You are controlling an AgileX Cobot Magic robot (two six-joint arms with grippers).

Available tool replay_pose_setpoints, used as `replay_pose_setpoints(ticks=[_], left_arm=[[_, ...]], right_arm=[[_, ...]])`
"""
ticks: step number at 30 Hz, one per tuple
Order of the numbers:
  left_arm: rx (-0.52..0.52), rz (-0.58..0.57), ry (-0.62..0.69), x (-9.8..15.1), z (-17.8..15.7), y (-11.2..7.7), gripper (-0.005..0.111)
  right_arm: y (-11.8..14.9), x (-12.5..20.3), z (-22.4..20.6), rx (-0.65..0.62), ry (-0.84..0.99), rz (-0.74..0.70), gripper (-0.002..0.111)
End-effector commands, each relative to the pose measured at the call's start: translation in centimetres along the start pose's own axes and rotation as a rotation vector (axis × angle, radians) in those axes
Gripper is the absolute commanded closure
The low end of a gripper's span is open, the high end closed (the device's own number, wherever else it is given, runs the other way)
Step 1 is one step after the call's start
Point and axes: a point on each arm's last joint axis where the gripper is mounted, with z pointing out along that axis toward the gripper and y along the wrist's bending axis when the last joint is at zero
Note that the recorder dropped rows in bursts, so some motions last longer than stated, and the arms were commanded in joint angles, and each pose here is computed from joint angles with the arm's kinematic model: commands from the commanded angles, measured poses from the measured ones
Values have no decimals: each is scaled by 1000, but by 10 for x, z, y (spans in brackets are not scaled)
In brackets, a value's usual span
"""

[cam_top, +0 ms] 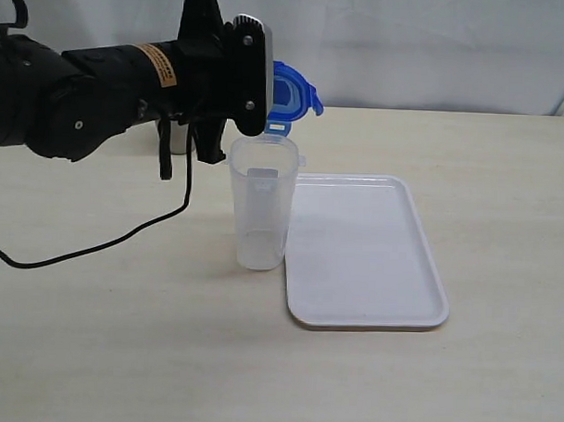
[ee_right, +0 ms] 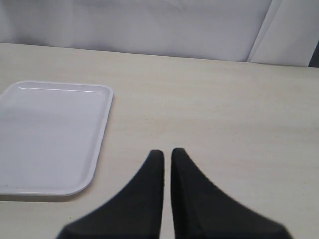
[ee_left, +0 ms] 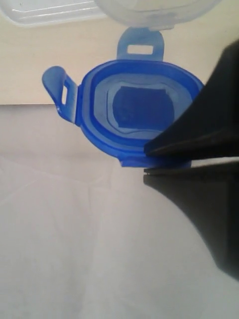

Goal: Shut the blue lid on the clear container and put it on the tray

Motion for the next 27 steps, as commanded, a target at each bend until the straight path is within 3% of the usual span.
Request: replay_pose_setpoints(ticks=[1,5,11,22,27], left_arm=[[-106,-60,-22,-5,-9,17,107],[-160,-80,-33,-5,-10,22,107],[-150,-80,-30,-4,-7,19,107],[29,-129,25,1,-1,-3,107],[6,-129,17,1,-1,-1,107]], right_arm=[[0,-1,0,4,-1,1,103],[0,-1,0,4,-1,1,103],[0,-1,0,4,-1,1,103],[0,-1,0,4,-1,1,103],[0,-1,0,4,-1,1,103]])
